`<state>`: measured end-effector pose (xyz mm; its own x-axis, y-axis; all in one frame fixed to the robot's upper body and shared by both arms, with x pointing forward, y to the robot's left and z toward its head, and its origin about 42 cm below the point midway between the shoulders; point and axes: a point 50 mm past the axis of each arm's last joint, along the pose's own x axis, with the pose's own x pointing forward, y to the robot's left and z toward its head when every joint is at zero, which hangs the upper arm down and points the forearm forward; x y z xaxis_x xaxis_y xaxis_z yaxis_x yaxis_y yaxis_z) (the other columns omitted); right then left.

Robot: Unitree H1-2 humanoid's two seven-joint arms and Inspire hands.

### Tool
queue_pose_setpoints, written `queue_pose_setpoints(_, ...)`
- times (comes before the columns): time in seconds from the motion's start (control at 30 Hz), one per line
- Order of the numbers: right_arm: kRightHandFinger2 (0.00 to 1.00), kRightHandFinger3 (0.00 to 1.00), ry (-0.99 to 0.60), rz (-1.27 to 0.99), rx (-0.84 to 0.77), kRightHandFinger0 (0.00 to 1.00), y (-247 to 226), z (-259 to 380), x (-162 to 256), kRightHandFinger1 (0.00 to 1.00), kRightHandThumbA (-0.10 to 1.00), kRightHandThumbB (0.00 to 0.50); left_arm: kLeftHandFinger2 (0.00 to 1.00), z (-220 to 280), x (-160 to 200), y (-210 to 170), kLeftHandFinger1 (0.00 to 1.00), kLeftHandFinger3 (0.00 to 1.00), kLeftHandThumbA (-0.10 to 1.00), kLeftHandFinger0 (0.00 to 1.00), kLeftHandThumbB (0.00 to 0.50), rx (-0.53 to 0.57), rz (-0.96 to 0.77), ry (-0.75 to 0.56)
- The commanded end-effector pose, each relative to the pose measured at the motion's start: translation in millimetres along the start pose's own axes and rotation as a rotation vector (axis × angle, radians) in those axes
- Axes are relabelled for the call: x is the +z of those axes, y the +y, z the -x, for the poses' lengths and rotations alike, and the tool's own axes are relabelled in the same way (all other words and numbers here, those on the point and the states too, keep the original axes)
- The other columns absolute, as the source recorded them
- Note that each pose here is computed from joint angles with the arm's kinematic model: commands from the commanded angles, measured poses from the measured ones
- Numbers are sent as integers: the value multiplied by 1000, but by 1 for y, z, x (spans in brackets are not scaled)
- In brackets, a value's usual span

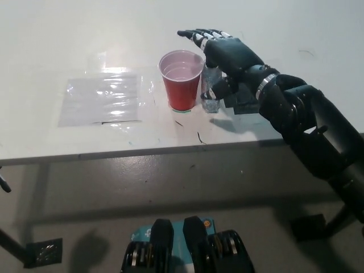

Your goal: The robot uses its right hand to press the hand soap kept in the middle of the table to get liquid hand soap out

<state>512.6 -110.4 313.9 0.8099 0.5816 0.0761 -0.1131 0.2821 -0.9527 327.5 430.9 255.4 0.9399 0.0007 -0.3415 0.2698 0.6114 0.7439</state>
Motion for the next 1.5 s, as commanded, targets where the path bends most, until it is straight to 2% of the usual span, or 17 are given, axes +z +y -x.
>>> queue_pose_setpoints(0.0,1000,1000,-31,76,-32,1000,-21,-2,-4,1000,1000,418,1000,3,11,19,1000,828,1000,1000,186,42,-36,-1)
queue_pose_setpoints(0.1,1000,1000,-13,83,-12,1000,-15,2,-8,1000,1000,420,1000,1,14,19,1000,837,1000,1000,186,41,-32,-8)
queue_pose_setpoints(0.2,1000,1000,-31,94,4,1000,-5,6,-12,1000,1000,401,1000,1,15,20,1000,837,1000,1000,182,42,-36,-7)
queue_pose_setpoints(0.3,1000,1000,-22,79,11,1000,4,8,-19,1000,1000,410,1000,1,17,25,1000,838,1000,1000,189,48,-38,-7)
queue_pose_setpoints(0.4,1000,1000,-6,61,30,1000,12,10,-21,1000,1000,384,1000,-1,22,29,1000,831,1000,1000,186,54,-54,-10)
queue_pose_setpoints(0.5,1000,1000,-3,49,30,1000,20,10,-20,1000,1000,381,1000,-1,24,30,1000,820,1000,1000,177,59,-54,-18)
queue_pose_setpoints(0.53,1000,1000,-22,41,25,1000,30,8,-17,1000,1000,343,1000,-2,25,31,1000,827,1000,1000,157,57,-58,-21)
queue_pose_setpoints(0.73,1000,1000,-64,65,66,1000,46,6,-9,1000,1000,350,1000,-4,29,35,1000,827,1000,1000,164,62,-57,-27)
queue_pose_setpoints(0.9,1000,1000,-65,128,131,1000,65,8,-7,1000,1000,400,1000,-5,34,43,1000,862,1000,1000,151,71,-72,-32)
queue_pose_setpoints(0.97,1000,1000,-63,128,125,1000,64,8,-7,1000,1000,402,1000,-5,37,46,1000,856,1000,1000,149,75,-75,-36)
queue_pose_setpoints(1.0,1000,1000,-55,126,137,1000,72,10,-10,1000,1000,418,1000,-5,38,46,1000,870,1000,1000,164,78,-81,-32)
queue_pose_setpoints(1.1,1000,1000,-24,167,166,1000,84,17,-18,1000,1000,447,1000,-5,42,48,1000,853,1000,1000,144,80,-87,-45)
queue_pose_setpoints(1.17,1000,1000,-10,177,186,1000,85,19,-21,1000,1000,447,1000,-5,42,48,1000,841,1000,1000,145,82,-86,-46)
queue_pose_setpoints(1.2,1000,1000,-14,190,185,1000,85,20,-23,1000,1000,423,1000,-5,42,48,1000,846,1000,1000,153,83,-87,-45)
queue_pose_setpoints(1.3,1000,1000,-1,231,175,1000,84,25,-32,1000,1000,394,1000,-5,44,51,1000,867,1000,1000,154,89,-77,-52)
queue_pose_setpoints(1.37,1000,1000,23,253,183,1000,83,28,-38,1000,1000,416,1000,-5,45,52,1000,843,1000,1000,151,94,-67,-57)
queue_pose_setpoints(1.47,1000,1000,30,261,182,1000,78,30,-41,1000,1000,402,1000,-5,46,53,1000,842,1000,1000,152,94,-64,-60)
